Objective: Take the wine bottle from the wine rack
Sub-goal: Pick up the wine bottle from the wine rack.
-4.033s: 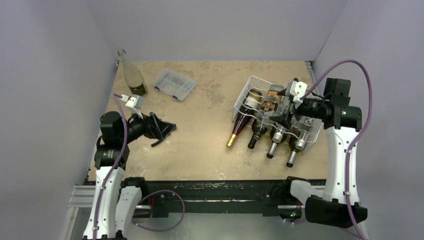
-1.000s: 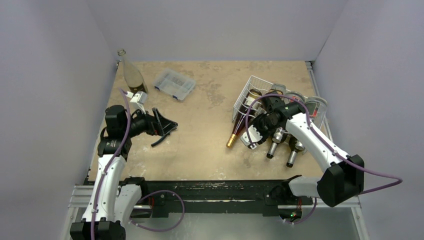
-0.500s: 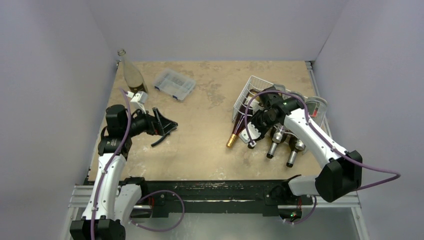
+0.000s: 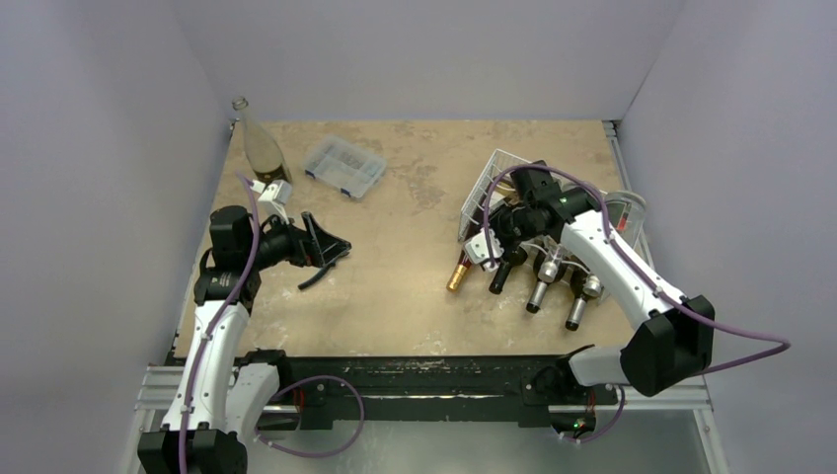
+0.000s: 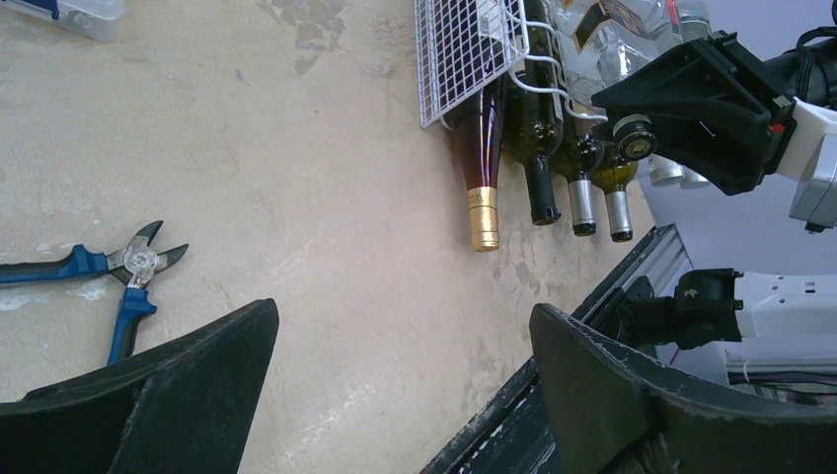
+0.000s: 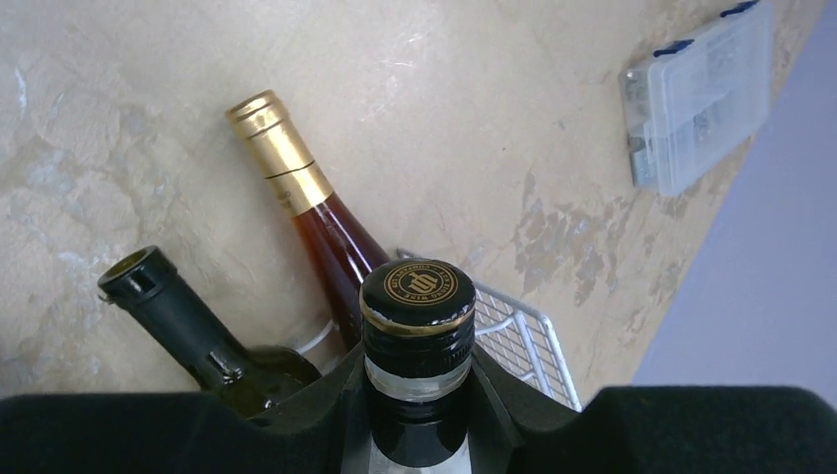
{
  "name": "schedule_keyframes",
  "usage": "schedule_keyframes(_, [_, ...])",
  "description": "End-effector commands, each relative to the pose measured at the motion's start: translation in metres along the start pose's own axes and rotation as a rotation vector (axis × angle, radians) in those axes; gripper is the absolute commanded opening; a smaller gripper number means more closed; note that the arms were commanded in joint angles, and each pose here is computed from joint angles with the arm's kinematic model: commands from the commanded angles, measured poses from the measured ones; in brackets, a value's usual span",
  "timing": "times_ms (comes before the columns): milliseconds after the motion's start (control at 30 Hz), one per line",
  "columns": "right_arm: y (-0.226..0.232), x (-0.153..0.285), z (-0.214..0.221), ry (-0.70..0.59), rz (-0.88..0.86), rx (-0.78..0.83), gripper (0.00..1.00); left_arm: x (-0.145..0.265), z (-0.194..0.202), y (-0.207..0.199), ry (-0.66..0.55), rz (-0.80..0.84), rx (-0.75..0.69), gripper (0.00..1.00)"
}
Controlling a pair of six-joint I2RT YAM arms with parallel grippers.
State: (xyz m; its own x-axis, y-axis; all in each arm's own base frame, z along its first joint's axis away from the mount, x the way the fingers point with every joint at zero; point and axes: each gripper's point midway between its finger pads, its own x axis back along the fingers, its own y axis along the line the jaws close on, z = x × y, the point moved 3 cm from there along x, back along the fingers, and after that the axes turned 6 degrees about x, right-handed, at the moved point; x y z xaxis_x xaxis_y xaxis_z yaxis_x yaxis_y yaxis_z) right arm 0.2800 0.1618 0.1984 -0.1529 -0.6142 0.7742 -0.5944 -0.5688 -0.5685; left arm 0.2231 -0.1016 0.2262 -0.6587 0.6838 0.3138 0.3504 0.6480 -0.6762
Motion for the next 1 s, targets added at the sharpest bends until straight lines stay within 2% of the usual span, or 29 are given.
schedule_keyframes(0, [-0.048, 0.013, -0.010, -0.080, 0.188, 0.008, 0.18, 0.001, -0.010, -0.005, -0.028, 0.015, -0.041, 1.00])
schedule_keyframes(233, [-0.069, 0.022, -0.001, -0.143, 0.306, -0.058, 0.17, 0.001, -0.010, -0.003, -0.023, 0.011, -0.035, 1.00])
schedule_keyframes(433, [-0.084, 0.046, 0.004, -0.213, 0.409, -0.123, 0.16, 0.000, -0.010, -0.003, -0.022, 0.011, -0.036, 1.00])
schedule_keyframes(967, [-0.104, 0.092, 0.009, -0.347, 0.581, -0.267, 0.11, 0.000, -0.010, -0.003, -0.019, 0.014, -0.033, 1.00])
